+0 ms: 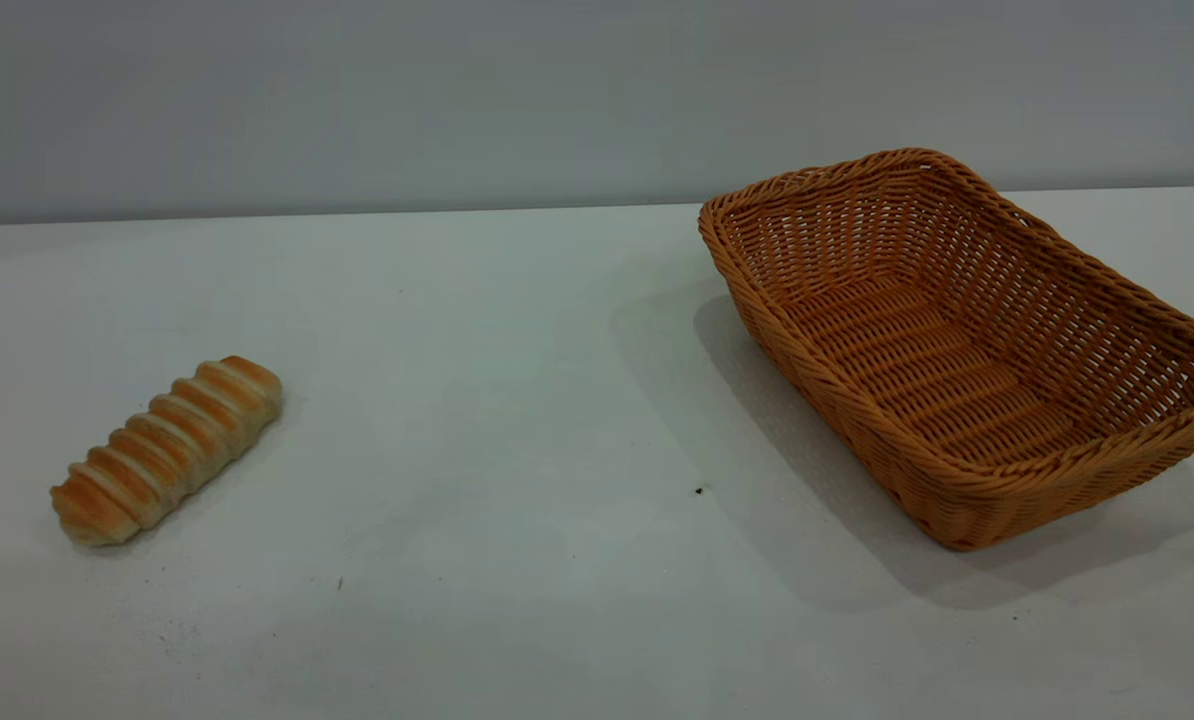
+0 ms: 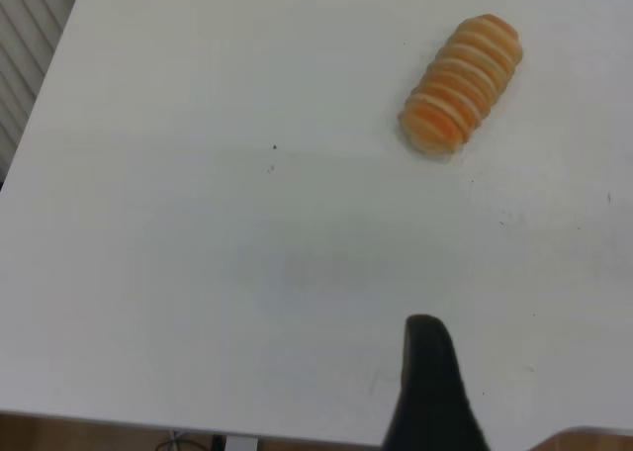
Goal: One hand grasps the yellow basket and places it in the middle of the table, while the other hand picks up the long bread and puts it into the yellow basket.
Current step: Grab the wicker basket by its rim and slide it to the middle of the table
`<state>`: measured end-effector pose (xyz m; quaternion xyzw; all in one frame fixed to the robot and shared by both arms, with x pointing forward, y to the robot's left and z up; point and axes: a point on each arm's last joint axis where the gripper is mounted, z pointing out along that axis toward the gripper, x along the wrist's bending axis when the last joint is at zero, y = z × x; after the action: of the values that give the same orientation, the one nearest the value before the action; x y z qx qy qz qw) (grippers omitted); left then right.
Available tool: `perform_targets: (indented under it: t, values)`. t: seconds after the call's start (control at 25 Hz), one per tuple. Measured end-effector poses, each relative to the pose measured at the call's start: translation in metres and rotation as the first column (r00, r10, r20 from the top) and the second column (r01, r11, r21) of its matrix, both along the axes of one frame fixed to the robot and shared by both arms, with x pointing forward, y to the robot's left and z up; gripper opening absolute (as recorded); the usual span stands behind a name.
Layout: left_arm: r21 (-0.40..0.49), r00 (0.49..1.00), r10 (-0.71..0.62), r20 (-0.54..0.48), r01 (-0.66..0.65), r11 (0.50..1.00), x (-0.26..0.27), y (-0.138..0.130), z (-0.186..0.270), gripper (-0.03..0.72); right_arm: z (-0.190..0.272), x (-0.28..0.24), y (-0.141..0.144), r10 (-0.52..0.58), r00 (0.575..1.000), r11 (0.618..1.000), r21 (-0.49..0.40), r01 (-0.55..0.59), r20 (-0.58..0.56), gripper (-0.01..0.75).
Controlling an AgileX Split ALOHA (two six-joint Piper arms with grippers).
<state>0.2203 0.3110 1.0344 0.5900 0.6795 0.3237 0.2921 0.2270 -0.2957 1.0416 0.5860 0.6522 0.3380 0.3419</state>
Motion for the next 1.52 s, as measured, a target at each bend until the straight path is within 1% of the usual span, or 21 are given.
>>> perform_targets:
  t: [1.24, 1.52]
  values:
    - [0.000, 1.000, 0.000, 0.000, 0.000, 1.000, 0.0000, 0.0000, 0.0000, 0.555, 0.0000, 0.0000, 0.0000, 0.000, 1.000, 1.000, 0.000, 0.000, 0.000, 0.558]
    - [-0.001, 0.999, -0.036, 0.000, 0.036, 0.999, 0.0004, 0.0005, 0.0000, 0.555, 0.0000, 0.0000, 0.0000, 0.000, 1.000, 1.000, 0.000, 0.000, 0.000, 0.558]
